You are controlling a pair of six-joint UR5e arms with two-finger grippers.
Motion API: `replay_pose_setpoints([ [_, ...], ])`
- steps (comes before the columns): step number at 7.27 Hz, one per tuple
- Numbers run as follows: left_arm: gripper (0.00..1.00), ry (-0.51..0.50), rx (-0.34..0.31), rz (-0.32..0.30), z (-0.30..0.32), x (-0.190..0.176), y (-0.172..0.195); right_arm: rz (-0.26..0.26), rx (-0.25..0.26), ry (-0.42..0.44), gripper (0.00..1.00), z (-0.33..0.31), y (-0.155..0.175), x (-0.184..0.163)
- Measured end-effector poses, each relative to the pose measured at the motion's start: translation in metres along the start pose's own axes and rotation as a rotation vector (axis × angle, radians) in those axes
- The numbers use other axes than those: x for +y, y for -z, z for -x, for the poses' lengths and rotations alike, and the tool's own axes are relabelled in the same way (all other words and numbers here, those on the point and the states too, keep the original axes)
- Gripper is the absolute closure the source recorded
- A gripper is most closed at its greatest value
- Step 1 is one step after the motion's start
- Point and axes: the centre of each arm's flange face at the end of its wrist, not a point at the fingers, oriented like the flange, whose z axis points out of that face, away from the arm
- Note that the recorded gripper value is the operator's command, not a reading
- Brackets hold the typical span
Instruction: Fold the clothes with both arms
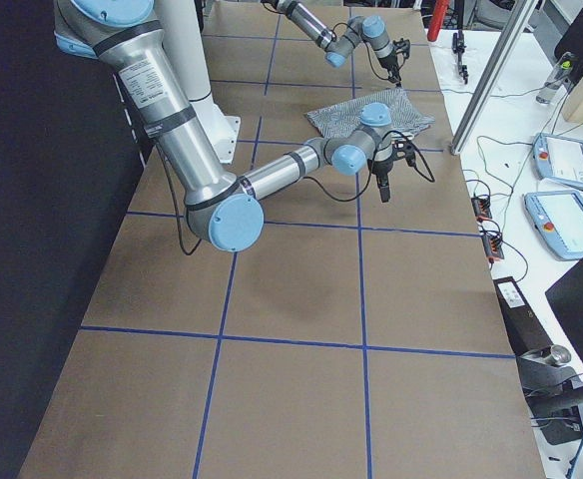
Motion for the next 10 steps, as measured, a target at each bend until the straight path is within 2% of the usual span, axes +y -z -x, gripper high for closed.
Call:
replay_pose_setpoints([
  [2, 0.00, -0.085, 0.025, -0.017, 0.010, -0.010, 0.014, -0.048, 0.010, -0.142, 0.30, 0.070, -0.016, -0.001],
  [4, 0.00, -0.112, 0.051, -0.013, 0.013, -0.012, 0.021, -0.117, 0.015, -0.308, 0.35, 0.162, -0.039, -0.012],
  [6, 0.00, -0.115, 0.057, -0.014, 0.013, -0.012, 0.024, -0.202, -0.023, -0.439, 0.41, 0.222, -0.066, -0.006],
  [8, 0.00, -0.115, 0.059, -0.015, 0.014, -0.012, 0.024, -0.254, -0.052, -0.521, 0.43, 0.265, -0.080, 0.010],
  [10, 0.00, -0.112, 0.059, -0.015, 0.014, -0.011, 0.024, -0.265, -0.053, -0.540, 0.44, 0.276, -0.087, 0.017],
])
